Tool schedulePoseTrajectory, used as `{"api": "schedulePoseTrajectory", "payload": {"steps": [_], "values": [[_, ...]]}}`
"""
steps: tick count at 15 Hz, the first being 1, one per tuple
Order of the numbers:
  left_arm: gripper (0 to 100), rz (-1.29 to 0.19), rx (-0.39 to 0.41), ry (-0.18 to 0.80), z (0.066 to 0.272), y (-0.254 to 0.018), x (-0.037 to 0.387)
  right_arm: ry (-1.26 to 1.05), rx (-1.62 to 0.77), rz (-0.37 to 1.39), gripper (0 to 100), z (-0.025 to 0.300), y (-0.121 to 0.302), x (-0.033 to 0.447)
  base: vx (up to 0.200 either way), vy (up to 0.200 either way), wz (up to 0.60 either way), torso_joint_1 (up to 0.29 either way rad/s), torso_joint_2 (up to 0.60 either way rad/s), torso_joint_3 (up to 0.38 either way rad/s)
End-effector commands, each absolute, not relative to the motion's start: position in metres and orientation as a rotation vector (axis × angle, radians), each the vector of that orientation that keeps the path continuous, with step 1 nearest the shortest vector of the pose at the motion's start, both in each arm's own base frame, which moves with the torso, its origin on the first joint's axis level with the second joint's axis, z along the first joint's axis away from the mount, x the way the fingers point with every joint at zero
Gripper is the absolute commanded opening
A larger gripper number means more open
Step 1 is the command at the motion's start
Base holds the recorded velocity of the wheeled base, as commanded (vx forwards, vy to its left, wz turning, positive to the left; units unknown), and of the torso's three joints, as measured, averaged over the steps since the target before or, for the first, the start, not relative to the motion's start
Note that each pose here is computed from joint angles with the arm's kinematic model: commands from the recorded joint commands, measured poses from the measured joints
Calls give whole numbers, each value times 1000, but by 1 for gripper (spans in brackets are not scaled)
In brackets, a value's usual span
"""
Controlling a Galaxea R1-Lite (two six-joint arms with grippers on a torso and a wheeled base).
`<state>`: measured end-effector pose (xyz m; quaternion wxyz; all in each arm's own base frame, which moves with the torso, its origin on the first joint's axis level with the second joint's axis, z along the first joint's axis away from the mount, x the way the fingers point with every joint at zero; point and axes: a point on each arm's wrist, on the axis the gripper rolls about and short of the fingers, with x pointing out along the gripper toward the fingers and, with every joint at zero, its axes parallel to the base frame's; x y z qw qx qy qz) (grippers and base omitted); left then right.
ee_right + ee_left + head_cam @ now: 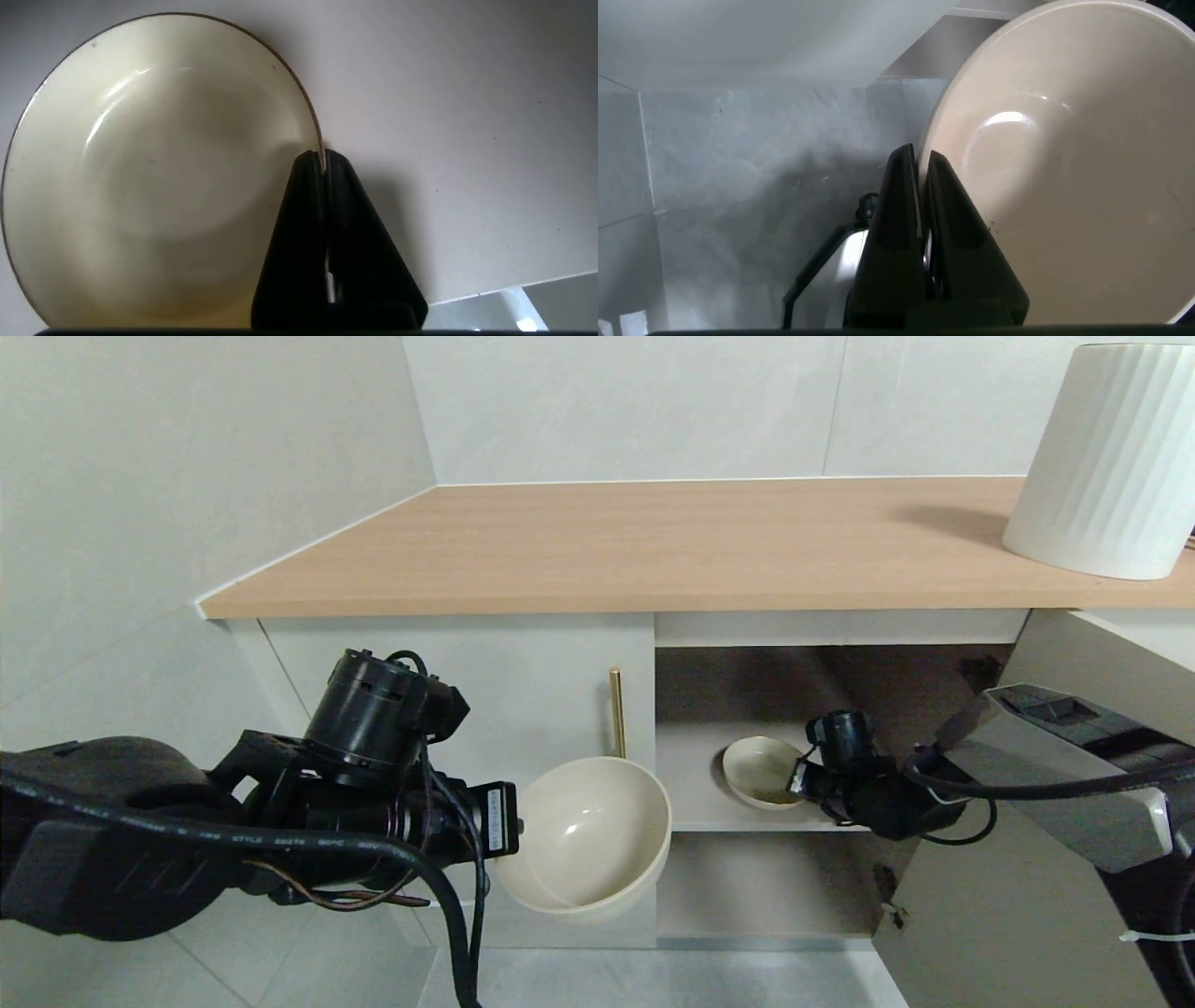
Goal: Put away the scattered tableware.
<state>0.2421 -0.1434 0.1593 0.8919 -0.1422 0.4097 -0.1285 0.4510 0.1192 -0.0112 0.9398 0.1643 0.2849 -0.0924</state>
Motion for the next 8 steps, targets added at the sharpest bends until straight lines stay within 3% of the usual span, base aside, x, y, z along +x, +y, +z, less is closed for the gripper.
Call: {"api": "schedulePoseTrajectory", "payload": {"steps": [1, 5, 8], "values": [[0, -266, -295, 851, 159, -144, 242, 579, 337, -187, 100, -10, 119, 451, 0, 0, 0, 0, 0, 0], [0, -265, -294, 854, 158, -144, 243, 576, 342, -188, 100, -8, 119, 450, 0, 0, 0, 0, 0, 0], [0, -251, -282, 883, 148, -147, 249, 556, 356, -179, 100, 17, 119, 437, 0, 0, 0, 0, 0, 0]]}}
